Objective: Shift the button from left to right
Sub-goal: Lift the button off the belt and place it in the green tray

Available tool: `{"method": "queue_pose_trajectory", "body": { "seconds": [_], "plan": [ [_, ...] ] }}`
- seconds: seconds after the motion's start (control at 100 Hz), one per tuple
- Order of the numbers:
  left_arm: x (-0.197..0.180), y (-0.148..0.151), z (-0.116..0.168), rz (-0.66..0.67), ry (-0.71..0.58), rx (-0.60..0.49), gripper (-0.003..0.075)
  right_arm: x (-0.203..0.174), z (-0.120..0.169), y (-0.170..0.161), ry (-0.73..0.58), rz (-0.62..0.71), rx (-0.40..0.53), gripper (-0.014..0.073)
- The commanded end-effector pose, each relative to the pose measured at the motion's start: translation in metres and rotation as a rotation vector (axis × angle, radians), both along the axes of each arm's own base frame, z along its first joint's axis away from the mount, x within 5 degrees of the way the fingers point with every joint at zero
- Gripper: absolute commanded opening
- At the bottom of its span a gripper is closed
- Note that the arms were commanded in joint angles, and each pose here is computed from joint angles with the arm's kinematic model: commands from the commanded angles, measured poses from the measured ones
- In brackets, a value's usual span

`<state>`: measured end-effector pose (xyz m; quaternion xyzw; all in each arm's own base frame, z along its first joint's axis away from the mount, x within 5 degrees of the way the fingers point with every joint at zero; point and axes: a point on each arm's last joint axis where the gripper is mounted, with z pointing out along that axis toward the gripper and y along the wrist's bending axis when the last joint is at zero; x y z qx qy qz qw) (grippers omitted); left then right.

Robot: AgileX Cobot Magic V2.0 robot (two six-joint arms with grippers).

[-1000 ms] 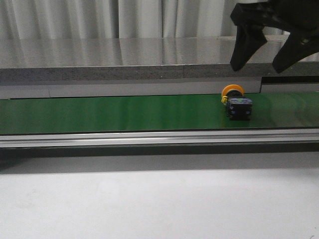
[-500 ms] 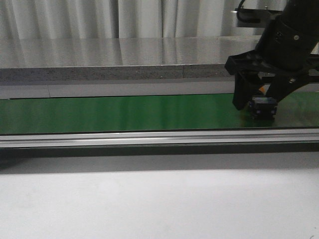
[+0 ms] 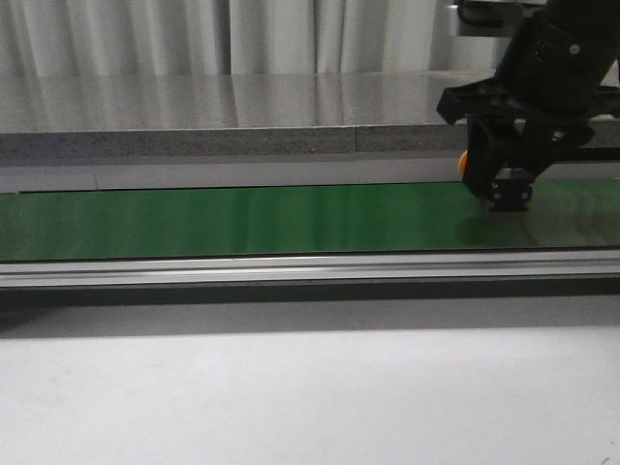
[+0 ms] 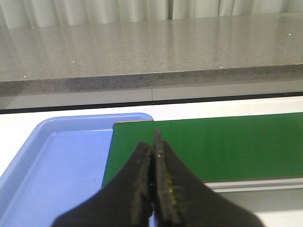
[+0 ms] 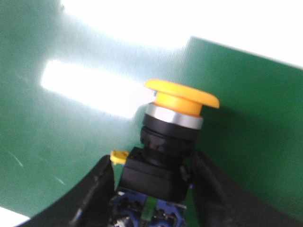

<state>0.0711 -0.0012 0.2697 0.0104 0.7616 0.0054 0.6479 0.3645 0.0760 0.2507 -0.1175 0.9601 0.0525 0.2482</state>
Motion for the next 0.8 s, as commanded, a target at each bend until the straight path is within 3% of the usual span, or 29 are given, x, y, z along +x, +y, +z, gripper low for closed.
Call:
{"method": "queue_pose_trajectory", "body": {
  "seconds": [0.0, 0.18, 0.54, 0.79],
  "plan": [
    [0.001, 0.000, 0.015, 0.004, -0.093, -0.004, -0.0020, -0.001, 0.050, -0.019, -0.165, -0.040, 0.009, 0.0125],
    [0.001, 0.000, 0.015, 0.004, -0.093, -0.004, -0.0020, -0.004, 0.069, -0.072, -0.217, -0.156, -0.031, 0.0125],
    [0.001, 0.000, 0.015, 0.004, -0.092, -0.004, -0.0020, -0.018, 0.067, -0.178, -0.206, -0.330, -0.149, 0.0125],
    [0.001, 0.000, 0.015, 0.004, -0.092, -0.004, -0.0021, -0.016, 0.042, -0.220, -0.155, -0.350, -0.209, 0.0125]
  ]
}}
